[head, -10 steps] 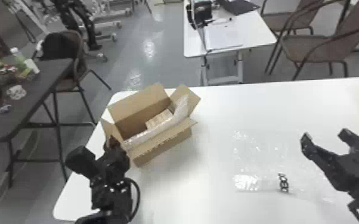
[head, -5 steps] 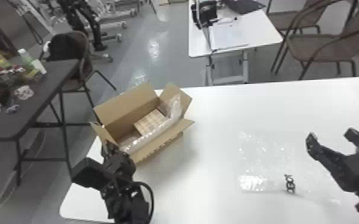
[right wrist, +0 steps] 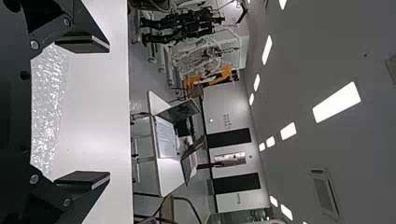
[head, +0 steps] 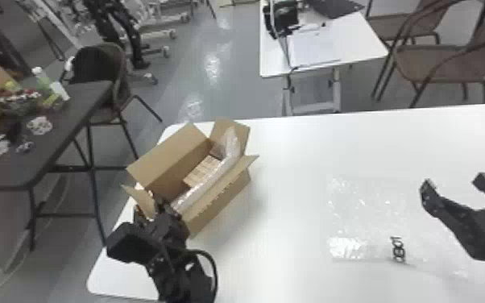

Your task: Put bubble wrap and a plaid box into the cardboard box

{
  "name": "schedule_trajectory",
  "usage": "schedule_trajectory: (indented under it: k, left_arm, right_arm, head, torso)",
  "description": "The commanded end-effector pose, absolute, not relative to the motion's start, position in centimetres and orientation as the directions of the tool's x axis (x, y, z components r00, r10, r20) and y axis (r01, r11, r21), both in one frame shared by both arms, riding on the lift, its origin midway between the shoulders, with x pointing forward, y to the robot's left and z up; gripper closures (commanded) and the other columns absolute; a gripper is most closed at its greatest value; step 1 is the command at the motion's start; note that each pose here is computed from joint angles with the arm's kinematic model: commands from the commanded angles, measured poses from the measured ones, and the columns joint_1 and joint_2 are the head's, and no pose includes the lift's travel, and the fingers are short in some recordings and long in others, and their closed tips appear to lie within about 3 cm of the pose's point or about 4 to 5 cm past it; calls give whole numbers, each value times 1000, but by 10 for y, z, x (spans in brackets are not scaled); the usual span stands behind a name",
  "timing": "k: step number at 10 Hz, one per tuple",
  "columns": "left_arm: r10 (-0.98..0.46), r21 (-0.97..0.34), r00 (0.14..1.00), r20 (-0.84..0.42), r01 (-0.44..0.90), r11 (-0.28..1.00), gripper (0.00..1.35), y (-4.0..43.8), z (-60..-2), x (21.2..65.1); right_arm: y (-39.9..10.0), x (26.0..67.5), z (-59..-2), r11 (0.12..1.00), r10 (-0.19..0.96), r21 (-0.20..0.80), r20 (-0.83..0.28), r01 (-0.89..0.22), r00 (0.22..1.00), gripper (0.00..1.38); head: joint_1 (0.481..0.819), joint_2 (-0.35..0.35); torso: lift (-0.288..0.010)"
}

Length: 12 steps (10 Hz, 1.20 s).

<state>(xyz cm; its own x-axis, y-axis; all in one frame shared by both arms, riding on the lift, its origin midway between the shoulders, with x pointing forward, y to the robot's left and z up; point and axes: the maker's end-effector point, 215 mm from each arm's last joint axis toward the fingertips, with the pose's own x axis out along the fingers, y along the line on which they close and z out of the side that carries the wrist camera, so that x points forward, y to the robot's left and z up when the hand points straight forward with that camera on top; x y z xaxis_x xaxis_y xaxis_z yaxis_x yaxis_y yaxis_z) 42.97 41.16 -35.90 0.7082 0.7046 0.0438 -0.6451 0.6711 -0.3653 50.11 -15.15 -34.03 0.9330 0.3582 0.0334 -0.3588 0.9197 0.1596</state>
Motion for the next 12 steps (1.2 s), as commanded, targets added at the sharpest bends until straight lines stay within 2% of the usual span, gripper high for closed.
schedule_trajectory:
  k: [1, 3, 4, 8, 10, 12]
  left_arm:
    - [713, -353, 698, 72, -651, 672, 25, 412, -353, 427]
    - [746, -328, 653, 133, -681, 655, 231, 416, -338, 415]
    - [758, -306, 625, 185, -697, 649, 272, 420, -324, 408]
    - [704, -179, 574, 418, -708, 684, 279, 423, -251, 387]
    - [624, -129, 632, 460, -647, 751, 285, 405, -231, 381]
    - [572, -127, 710, 412, -576, 807, 295, 370, -248, 380]
  right_arm:
    - [-151, 501, -340, 920, 358, 160, 33, -359, 933, 312]
    - [-151, 501, -340, 919, 360, 158, 33, -360, 932, 312]
    - [-151, 500, -340, 919, 360, 157, 33, -360, 932, 312]
    - [-151, 499, -337, 922, 359, 143, 38, -361, 932, 312]
    - [-153, 496, -340, 926, 348, 146, 30, -349, 937, 312]
    - [-155, 494, -341, 929, 340, 146, 26, -340, 940, 312]
  head:
    - [695, 303]
    - [695, 309]
    - [695, 315]
    - [695, 332]
    - [695, 330]
    - [695, 304]
  torso:
    - [-108]
    - [-108]
    - [-108]
    - [-108]
    - [-108]
    - [-108]
